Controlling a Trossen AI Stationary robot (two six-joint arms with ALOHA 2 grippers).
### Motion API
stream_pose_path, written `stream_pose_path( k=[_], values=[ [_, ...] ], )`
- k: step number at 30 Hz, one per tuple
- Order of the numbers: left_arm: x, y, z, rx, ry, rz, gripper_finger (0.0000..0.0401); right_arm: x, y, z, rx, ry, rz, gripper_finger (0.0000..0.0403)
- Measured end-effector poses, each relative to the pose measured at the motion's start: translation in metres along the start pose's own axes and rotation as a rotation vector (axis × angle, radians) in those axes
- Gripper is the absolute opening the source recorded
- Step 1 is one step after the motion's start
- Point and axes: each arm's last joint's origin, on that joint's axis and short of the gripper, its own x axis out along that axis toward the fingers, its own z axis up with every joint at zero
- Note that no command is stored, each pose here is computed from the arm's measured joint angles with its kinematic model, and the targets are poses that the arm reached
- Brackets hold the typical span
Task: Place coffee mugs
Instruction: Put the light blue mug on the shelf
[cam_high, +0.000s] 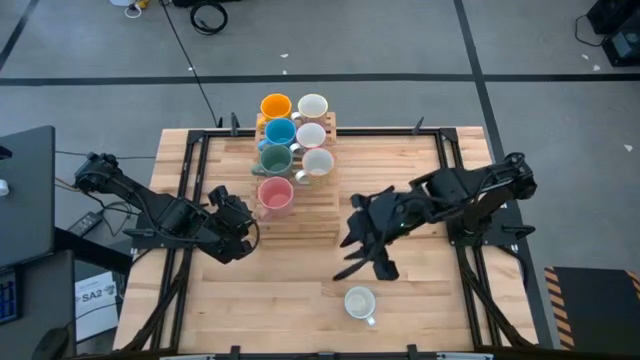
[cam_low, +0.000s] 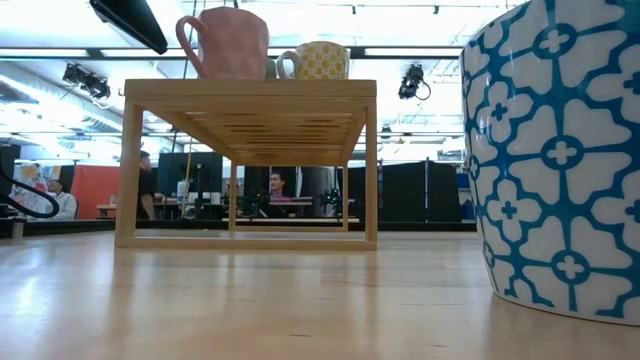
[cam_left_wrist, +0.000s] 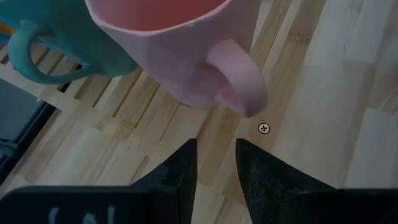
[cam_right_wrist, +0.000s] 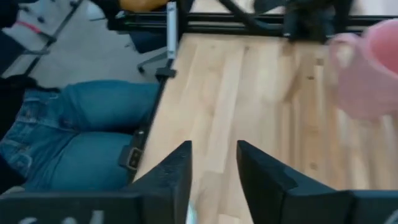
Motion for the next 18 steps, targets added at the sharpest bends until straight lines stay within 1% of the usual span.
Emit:
stream_pose_path(
  k=[6, 9, 12, 16, 18],
  values=[
    [0.000, 0.000, 0.000, -0.001, 0.000, 0.000, 0.0117, 0.024, 0.005, -0.003, -0.007, 0.063, 0.041, 0.0185],
    [0.000, 0.000, 0.000, -0.001, 0.000, 0.000, 0.0117, 0.038, 0.007, -0.005, -0.010, 0.102, 0.063, 0.0204],
    [0.000, 0.000, 0.000, -0.001, 0.000, -0.001, 0.0117, 0.054, 0.008, -0.009, -0.050, 0.152, 0.083, 0.0213],
    [0.000, 0.000, 0.000, -0.001, 0.000, -0.001, 0.0117, 0.072, 0.009, -0.016, -0.149, 0.235, 0.131, 0.0214],
    [0.000, 0.000, 0.000, -0.002, 0.000, -0.001, 0.0117, 0.081, 0.010, -0.020, -0.172, 0.266, 0.134, 0.0213]
  ],
)
